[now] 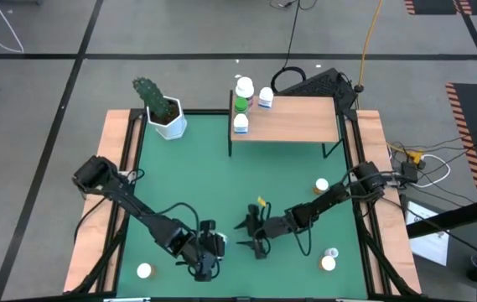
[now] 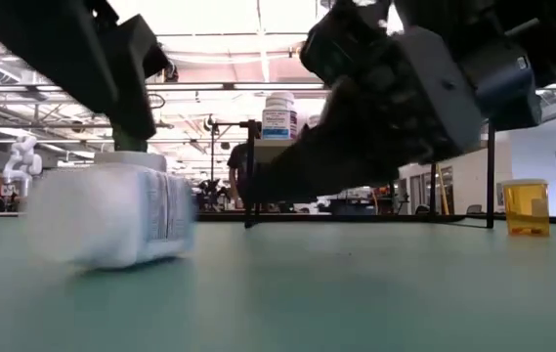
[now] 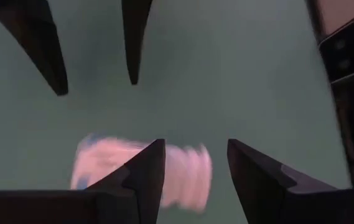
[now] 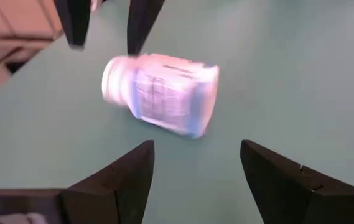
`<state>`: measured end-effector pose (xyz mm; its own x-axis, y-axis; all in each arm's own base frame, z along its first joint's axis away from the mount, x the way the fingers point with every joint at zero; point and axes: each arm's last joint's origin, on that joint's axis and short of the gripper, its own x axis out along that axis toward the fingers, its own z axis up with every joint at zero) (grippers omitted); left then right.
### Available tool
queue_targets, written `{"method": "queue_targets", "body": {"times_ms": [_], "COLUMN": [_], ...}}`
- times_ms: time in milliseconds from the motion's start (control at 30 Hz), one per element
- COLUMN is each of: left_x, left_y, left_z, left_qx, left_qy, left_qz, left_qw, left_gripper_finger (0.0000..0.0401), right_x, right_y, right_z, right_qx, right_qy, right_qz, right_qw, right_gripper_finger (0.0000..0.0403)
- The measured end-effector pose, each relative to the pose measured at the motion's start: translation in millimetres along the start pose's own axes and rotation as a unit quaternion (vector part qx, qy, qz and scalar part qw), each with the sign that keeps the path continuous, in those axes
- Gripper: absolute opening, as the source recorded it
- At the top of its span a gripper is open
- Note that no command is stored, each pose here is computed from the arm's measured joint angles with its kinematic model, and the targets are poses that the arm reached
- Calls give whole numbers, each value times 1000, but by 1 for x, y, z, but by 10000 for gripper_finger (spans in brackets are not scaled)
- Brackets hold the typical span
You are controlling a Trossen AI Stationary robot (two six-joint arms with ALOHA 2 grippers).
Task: Pick and place medicine bottles onto shelf by color
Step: Put the blue pill bottle on the shelf
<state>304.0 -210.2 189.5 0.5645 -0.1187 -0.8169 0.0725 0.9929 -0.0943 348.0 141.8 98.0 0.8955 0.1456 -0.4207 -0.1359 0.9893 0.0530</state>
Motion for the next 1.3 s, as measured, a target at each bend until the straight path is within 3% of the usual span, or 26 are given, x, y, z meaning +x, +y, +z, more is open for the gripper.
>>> {"method": "queue_targets", "body": {"times_ms": [100, 267, 467, 567, 700, 900, 1067, 1167, 1300], "left_x": [-1, -1, -5, -6, -3, 3, 8, 11, 12], "left_y": [0, 7, 5, 6, 11, 23, 32, 38, 41], "left_z": [-3, -10, -19, -17, -8, -6, -13, -17, -22], "left_qx": [0, -5, 117, 153, 122, 41, -2, -16, -10], "left_qy": [12, 44, 64, 52, 32, 62, 77, 84, 94], "left_qz": [6, 46, 87, 96, 91, 32, 44, 59, 68], "left_qw": [1000, 998, 987, 982, 988, 997, 996, 995, 993], "left_gripper_finger": [177, 177, 178, 178, 193, 257, 303, 305, 262], "right_x": [1, 1, 0, 0, 0, 0, 0, 0, 0], "right_y": [-7, -9, -3, -3, -3, -3, -3, -3, -3], "right_z": [2, 1, 0, 0, 0, -2, -2, -2, -2], "right_qx": [23, 5, -16, -17, -17, -13, -12, -12, -8], "right_qy": [-6, 4, 6, 6, 6, 13, 14, 14, 14], "right_qz": [-29, -30, -22, -22, -22, -23, -23, -23, -23], "right_qw": [999, 1000, 1000, 1000, 1000, 1000, 1000, 1000, 1000], "right_gripper_finger": [228, 227, 227, 226, 226, 226, 226, 226, 226]}}
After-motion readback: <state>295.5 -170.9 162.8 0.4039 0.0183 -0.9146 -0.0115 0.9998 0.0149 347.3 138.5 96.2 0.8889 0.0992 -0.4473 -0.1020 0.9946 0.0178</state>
